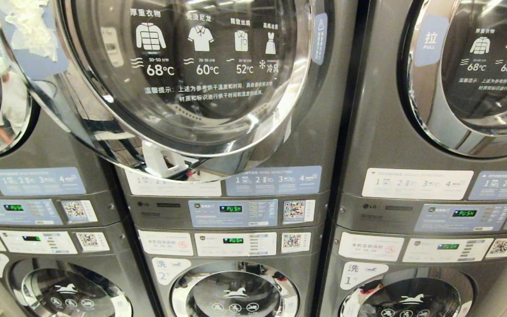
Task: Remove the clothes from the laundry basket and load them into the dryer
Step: Open the dryer
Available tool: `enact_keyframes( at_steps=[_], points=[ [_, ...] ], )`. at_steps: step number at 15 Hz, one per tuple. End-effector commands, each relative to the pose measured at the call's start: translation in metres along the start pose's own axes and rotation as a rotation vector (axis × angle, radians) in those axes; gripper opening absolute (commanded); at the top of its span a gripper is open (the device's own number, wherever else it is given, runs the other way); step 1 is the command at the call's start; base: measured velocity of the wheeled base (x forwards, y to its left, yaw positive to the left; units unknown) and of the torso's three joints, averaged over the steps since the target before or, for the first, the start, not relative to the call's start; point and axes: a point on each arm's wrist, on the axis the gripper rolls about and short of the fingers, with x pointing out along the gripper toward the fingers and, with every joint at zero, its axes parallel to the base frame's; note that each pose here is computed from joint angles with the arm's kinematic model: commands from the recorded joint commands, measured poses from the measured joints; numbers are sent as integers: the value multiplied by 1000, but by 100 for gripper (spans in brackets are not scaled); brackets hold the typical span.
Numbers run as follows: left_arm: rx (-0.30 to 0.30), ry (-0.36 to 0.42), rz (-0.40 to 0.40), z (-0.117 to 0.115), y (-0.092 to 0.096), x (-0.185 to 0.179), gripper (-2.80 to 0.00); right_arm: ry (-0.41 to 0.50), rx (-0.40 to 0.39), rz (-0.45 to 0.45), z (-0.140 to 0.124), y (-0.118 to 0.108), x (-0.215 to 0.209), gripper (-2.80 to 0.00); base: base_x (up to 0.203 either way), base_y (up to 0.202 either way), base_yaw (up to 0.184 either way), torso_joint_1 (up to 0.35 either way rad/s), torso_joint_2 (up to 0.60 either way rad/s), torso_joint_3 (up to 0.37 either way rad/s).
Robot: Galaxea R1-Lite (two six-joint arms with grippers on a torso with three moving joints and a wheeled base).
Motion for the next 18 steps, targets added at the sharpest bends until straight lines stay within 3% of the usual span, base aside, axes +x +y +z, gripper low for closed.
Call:
enact_keyframes(
  at_steps=[1, 4, 11, 14, 18],
  points=[
    [3, 15, -4, -5, 5, 6, -280, -1, -2, 1, 0, 0, 0, -280, 0, 0, 0, 0, 0, 0],
    [40, 39, -9, -14, 9, 13, -280, -1, -2, 1, 0, 0, 0, -280, 0, 0, 0, 0, 0, 0],
    [75, 56, -140, -24, -17, 31, -280, 0, -3, 2, 0, 0, 0, -280, 0, 0, 0, 0, 0, 0],
    [102, 30, -181, -17, -36, 14, -280, 1, -3, 2, 0, 0, 0, -280, 0, 0, 0, 0, 0, 0],
    [129, -20, -208, -3, -66, -36, -280, 2, -5, 2, 0, 0, 0, -280, 0, 0, 0, 0, 0, 0]
  ],
)
